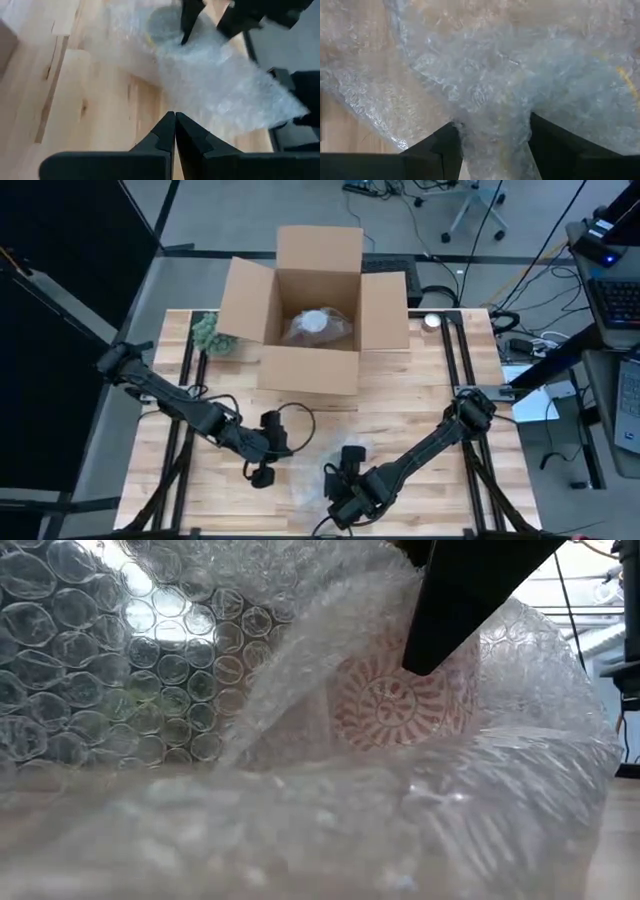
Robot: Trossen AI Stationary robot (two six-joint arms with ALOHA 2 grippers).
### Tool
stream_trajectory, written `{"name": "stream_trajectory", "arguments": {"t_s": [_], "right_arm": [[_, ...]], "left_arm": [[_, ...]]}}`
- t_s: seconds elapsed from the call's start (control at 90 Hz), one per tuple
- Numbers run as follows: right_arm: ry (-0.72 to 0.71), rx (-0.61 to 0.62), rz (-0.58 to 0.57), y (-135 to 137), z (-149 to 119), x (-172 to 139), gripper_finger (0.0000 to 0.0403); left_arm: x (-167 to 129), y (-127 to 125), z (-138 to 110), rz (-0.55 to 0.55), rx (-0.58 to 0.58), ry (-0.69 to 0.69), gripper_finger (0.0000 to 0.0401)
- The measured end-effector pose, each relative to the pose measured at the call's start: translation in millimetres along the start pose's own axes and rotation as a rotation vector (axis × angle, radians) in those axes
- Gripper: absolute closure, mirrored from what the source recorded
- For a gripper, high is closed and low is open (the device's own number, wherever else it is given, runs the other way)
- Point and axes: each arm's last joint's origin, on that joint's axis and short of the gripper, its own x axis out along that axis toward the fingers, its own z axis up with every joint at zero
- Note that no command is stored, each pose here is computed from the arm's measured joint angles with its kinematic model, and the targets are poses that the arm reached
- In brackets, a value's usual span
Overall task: Wrap mug
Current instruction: Wrap the yellow patterned mug with bubble wrap
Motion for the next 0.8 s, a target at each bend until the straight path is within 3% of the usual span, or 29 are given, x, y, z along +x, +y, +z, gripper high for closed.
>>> {"name": "stream_trajectory", "arguments": {"t_s": [0.8], "right_arm": [[-0.004, 0.002, 0.003, 0.3, 0.4, -0.4, 0.022]], "left_arm": [[-0.5, -2.9, -1.7, -0.007, 0.037, 0.004, 0.0401]]}}
